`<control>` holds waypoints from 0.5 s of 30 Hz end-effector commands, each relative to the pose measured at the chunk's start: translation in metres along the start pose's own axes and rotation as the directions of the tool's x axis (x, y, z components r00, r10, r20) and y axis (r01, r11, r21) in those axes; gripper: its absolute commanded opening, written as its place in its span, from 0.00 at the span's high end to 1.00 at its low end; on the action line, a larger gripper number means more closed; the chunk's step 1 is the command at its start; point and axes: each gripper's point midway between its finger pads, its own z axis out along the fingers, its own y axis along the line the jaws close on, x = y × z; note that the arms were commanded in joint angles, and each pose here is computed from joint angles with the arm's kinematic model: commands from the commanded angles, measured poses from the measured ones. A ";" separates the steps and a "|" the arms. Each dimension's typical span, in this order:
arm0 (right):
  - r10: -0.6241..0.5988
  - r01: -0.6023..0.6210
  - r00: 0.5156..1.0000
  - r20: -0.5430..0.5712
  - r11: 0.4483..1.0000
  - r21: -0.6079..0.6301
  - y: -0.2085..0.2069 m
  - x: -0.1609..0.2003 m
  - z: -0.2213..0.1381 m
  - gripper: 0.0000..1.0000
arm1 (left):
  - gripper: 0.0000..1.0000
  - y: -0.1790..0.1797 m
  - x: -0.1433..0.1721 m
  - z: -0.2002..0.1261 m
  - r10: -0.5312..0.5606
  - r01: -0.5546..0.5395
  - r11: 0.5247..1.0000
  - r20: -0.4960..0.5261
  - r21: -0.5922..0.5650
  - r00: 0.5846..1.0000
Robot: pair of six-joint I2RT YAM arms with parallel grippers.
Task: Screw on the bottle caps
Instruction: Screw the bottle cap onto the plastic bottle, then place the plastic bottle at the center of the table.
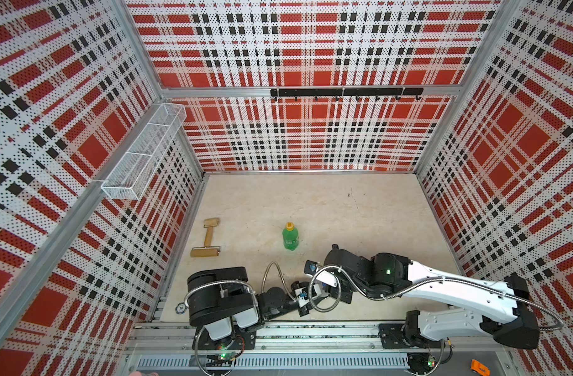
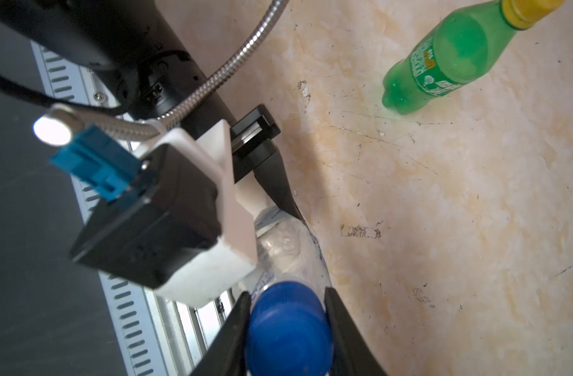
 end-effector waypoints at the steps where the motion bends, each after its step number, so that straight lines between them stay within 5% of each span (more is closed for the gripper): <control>1: 0.130 -0.152 0.974 0.185 0.983 0.105 -0.030 -0.045 -0.010 1.00 | 0.69 -0.003 -0.033 0.007 0.041 -0.041 0.999 0.118 -0.006 0.992; 15: 0.120 -0.153 0.975 0.187 0.973 0.171 -0.057 -0.032 -0.021 1.00 | 0.49 0.004 -0.040 0.009 0.041 -0.035 0.998 0.134 -0.050 0.990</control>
